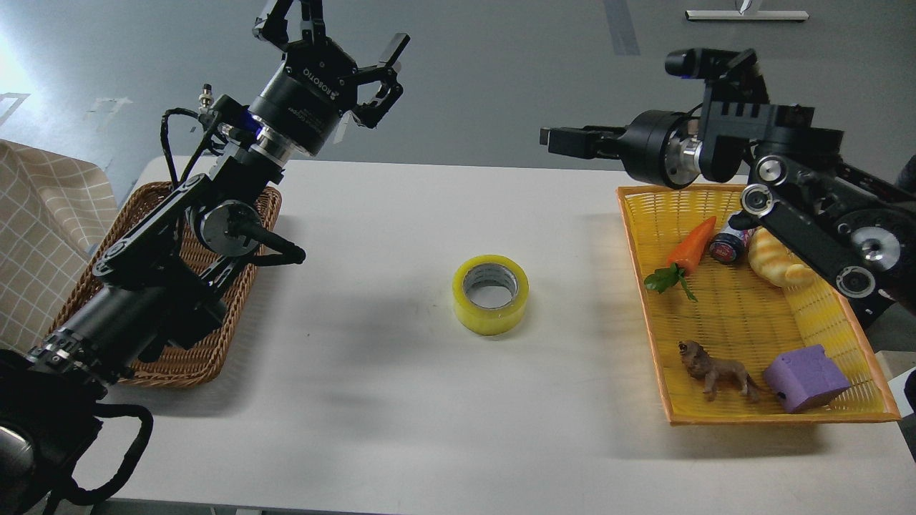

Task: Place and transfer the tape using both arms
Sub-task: 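Release the tape and retract the right arm back over the tray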

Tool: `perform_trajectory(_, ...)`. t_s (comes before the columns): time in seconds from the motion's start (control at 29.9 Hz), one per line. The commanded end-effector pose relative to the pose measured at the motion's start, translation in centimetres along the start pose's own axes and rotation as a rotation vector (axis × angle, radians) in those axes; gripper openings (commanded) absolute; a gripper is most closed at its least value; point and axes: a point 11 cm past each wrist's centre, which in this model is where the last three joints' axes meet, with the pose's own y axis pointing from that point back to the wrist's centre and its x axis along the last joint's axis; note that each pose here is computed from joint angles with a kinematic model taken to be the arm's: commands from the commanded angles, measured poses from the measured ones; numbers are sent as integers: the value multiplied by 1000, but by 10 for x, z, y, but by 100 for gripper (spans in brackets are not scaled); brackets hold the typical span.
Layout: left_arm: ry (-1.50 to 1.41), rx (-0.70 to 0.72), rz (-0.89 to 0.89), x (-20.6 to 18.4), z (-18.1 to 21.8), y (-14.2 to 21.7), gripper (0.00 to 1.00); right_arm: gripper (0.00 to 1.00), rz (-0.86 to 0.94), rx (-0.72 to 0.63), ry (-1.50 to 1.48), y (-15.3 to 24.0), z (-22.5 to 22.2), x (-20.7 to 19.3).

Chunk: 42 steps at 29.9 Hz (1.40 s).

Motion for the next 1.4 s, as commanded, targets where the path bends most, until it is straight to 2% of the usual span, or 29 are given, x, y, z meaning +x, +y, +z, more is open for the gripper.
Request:
perform_trajectory(0.0, -4, 1, 0, 0, 1, -1, 98, 97, 144, 78, -129, 29, -1, 40)
perform_trajectory(0.27, -19, 4, 9, 5, 5, 1, 98, 99, 432, 266, -551, 88, 35, 80)
perform_trajectory(0.57, -24, -1, 3, 4, 8, -2, 98, 99, 547, 524, -962, 113, 56, 83)
perform_trajectory(0.7, -30, 1, 3, 5, 10, -1, 98, 99, 548, 676, -1159, 109, 54, 82)
perform_trajectory(1.07, -36, 4, 1, 5, 10, -1, 98, 99, 510, 901, -1477, 80, 42, 68)
perform_trajectory(1.37, -92, 31, -22, 2, 6, -1, 98, 99, 560, 936, -1718, 53, 53, 40)
